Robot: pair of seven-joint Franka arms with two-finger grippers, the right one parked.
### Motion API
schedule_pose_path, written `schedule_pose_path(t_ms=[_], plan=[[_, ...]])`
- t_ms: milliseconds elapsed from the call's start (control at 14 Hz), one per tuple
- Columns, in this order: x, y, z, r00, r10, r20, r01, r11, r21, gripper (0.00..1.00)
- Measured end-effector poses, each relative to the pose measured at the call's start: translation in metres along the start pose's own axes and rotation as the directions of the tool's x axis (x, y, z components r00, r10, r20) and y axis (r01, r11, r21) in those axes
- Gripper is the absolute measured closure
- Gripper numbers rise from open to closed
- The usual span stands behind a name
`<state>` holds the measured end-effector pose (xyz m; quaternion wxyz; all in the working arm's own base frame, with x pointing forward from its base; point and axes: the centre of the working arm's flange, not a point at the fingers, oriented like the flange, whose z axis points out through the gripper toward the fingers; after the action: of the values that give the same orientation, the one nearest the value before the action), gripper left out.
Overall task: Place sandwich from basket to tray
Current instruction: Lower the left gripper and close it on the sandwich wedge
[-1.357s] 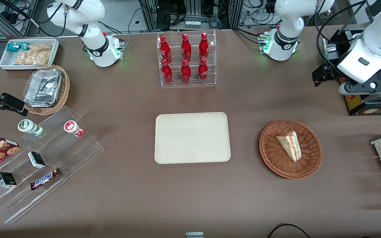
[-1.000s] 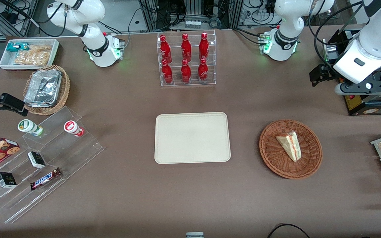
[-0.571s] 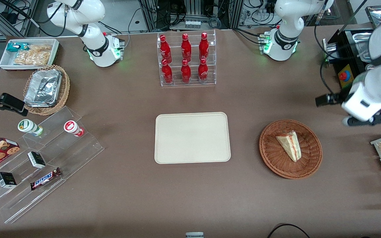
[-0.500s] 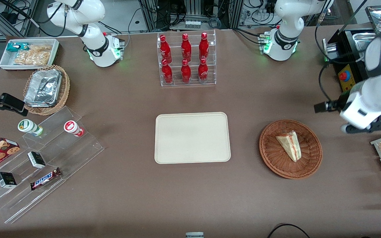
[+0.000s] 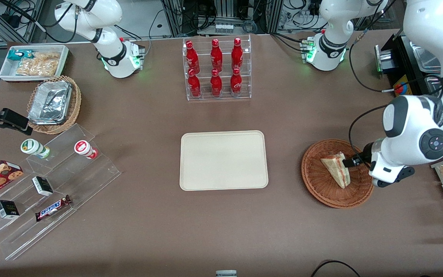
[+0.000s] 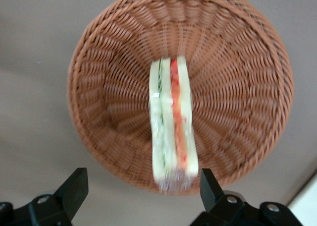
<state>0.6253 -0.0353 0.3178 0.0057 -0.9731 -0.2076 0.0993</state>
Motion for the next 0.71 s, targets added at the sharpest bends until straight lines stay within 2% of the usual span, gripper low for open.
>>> schedule_pose_path(t_ms=[500,643,714], plan=[[0.024,0.015,0.056,0.994,-0.101,-0.036,0.098,0.993,-0.069,0.00],[0.024,0.021,0.071,0.995,-0.101,-0.026,0.099,0.993,-0.070,0.00],[0.023,0.024,0.080,0.995,-0.097,-0.013,0.096,0.993,-0.065,0.09]])
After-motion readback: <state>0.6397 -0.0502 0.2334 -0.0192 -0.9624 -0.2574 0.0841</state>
